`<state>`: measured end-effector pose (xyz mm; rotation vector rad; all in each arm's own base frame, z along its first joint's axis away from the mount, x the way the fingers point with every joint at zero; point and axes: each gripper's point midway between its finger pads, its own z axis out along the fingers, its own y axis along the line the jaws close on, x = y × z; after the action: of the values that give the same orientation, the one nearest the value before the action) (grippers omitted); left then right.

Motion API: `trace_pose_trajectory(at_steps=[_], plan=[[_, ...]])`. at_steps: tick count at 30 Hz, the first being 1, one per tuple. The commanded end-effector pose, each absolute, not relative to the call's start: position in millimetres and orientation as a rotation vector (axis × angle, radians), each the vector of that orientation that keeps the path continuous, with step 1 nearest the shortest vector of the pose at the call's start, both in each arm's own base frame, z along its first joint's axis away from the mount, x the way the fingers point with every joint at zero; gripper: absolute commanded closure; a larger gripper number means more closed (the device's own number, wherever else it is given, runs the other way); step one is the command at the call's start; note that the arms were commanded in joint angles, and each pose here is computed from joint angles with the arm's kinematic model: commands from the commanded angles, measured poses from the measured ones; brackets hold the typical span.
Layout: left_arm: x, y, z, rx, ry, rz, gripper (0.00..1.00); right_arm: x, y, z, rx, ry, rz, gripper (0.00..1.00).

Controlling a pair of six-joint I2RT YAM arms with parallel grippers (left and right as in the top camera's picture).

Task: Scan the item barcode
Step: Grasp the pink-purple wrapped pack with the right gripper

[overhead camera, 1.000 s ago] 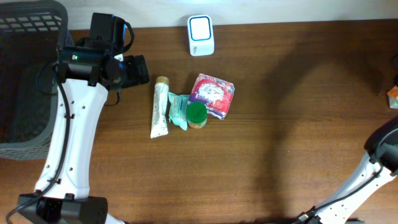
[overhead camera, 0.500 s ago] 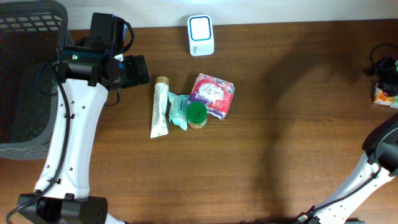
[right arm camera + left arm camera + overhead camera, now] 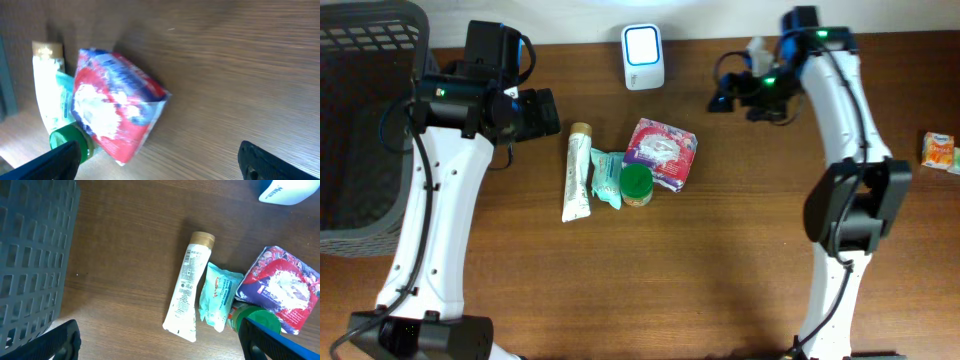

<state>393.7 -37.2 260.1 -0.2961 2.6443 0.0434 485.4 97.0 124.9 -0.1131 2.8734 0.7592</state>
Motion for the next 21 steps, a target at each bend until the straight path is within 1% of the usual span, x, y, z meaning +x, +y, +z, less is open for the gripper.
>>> trace_pose_trajectory(at_steps=[1, 4, 6, 8, 10, 13, 16, 17, 19, 21], plan=[[394.0, -36.9, 260.2, -0.289, 2.643, 0.053, 0.01, 470.6, 143.5, 123.8, -0.209, 2.914, 0.729, 0.01], [394.0, -36.9, 260.2, -0.289, 2.643, 0.053, 0.01, 458.6, 175.8, 118.2, -0.338, 2.937, 0.634, 0.01], [394.0, -36.9, 260.2, -0.289, 2.643, 0.053, 0.01, 451.1, 193.4, 114.0, -0.369, 2.957, 0.587, 0.01], [394.0, -36.9, 260.2, -0.289, 2.643, 0.053, 0.01, 451.0, 184.3, 102.0, -0.177, 3.021, 0.362, 0.01], [394.0, -36.9, 260.2, -0.289, 2.643, 0.053, 0.01, 449.4, 174.9, 96.8, -0.050, 3.046, 0.268, 0.01], [394.1, -36.8, 260.2, -0.290, 2.643, 0.053, 0.01, 430.7, 164.7, 86.6, -0.036, 3.134, 0.232, 0.01], [394.0, -36.9, 260.2, -0.289, 2.643, 0.053, 0.01, 414.4, 159.4, 60.7, -0.056, 3.206, 0.206, 0.01], [394.0, -36.9, 260.2, -0.289, 2.643, 0.053, 0.01, 412.2, 158.6, 54.2, -0.046, 3.218, 0.221, 0.01], [394.1, -36.8, 260.2, -0.290, 2.643, 0.053, 0.01, 414.9, 167.7, 50.0, -0.008, 3.210, 0.408, 0.01], [394.0, -36.9, 260.2, -0.289, 2.643, 0.053, 0.01, 428.0, 183.4, 62.7, -0.058, 3.120, 0.752, 0.02]])
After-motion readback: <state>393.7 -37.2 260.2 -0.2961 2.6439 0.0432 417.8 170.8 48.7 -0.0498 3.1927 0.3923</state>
